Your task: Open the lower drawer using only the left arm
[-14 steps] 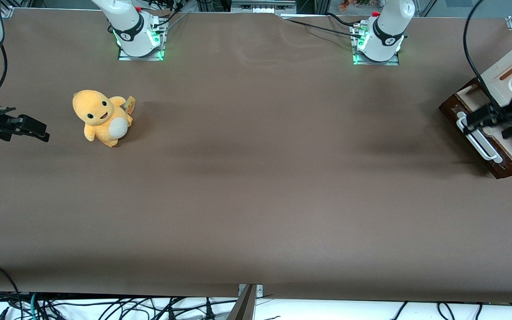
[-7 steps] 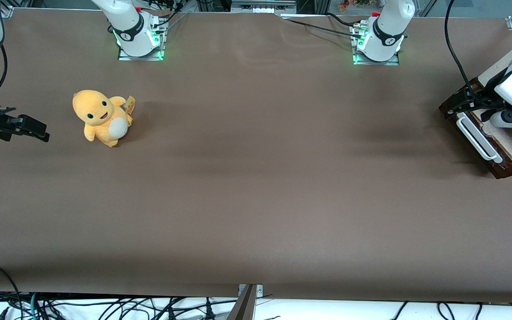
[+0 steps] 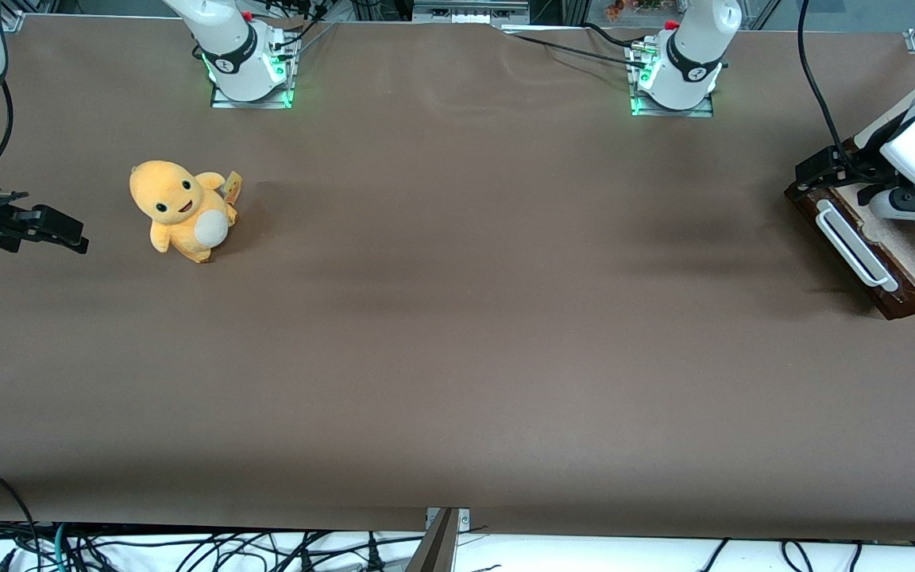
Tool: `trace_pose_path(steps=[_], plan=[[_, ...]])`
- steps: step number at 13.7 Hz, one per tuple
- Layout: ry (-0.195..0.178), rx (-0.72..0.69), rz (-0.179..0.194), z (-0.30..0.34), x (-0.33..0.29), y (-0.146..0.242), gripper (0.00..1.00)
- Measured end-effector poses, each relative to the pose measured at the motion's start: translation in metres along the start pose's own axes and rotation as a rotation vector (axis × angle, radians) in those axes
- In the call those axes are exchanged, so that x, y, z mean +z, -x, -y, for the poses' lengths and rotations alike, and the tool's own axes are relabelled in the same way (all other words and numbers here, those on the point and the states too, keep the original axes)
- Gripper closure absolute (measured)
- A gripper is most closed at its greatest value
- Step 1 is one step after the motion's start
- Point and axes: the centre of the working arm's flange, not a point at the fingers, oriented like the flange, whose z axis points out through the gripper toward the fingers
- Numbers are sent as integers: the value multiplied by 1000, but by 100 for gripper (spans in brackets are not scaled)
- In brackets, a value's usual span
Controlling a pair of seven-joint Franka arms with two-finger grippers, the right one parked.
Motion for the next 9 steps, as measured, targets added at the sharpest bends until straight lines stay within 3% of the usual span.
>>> trace_pose_path(steps=[3,9], plan=[[3,-7,38,6,-2,0,0],[4,-5,52,9,-1,-8,0]])
